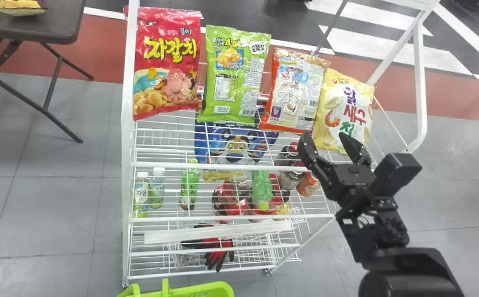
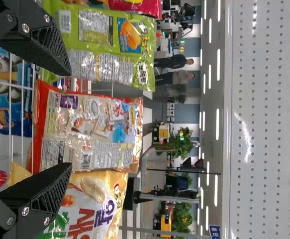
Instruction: Hold basket handle with left hand then pick Saewookkang with right hand and place into basket
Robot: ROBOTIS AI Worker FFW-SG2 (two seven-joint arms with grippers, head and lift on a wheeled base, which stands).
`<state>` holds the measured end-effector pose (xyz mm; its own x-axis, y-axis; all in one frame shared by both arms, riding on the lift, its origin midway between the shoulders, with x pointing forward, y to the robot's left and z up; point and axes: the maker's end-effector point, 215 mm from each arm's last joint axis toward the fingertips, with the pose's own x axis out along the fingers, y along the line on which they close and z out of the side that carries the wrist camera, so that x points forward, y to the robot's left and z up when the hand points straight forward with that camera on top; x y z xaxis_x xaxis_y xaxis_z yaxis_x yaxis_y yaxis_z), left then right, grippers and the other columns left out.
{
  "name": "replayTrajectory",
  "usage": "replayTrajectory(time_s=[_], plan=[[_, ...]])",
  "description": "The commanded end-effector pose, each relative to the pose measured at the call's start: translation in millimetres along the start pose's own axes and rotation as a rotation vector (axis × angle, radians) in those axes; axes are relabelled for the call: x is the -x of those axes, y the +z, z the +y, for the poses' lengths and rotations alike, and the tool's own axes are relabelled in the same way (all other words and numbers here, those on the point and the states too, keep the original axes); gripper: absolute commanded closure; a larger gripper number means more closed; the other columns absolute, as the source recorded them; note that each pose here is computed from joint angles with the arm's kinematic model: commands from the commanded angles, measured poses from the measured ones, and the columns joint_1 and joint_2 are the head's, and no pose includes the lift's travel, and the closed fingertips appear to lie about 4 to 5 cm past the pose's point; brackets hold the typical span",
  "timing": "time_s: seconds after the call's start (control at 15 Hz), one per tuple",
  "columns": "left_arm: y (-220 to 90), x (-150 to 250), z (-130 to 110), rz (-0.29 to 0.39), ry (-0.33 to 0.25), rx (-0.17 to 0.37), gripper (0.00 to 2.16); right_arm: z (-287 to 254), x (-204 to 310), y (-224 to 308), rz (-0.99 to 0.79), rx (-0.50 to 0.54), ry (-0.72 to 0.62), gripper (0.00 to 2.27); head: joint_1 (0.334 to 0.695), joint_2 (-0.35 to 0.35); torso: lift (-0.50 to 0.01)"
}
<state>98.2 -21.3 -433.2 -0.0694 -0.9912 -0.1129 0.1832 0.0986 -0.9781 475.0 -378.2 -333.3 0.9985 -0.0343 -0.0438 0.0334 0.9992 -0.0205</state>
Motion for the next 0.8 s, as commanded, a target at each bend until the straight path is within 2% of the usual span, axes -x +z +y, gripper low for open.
replayTrajectory(time_s=[0.0,0.33,0.73], plan=[[-2.7,-1.0,3.3,0.005,0.004,0.011,1.93,-6.4,-27.1,-3.5,-0.002,-0.002,-0.007,0.18,0.695,-0.350,-0.019],[-4.0,-0.4,7.3,0.009,0.017,0.010,1.93,-9.0,-72.5,2.8,-0.044,-0.009,0.008,0.18,0.695,-0.350,-0.019],[-2.1,5.7,8.3,0.004,0.029,0.005,1.93,-27.5,-124.3,10.5,-0.048,0.035,-0.010,0.17,0.695,-0.350,-0.019]])
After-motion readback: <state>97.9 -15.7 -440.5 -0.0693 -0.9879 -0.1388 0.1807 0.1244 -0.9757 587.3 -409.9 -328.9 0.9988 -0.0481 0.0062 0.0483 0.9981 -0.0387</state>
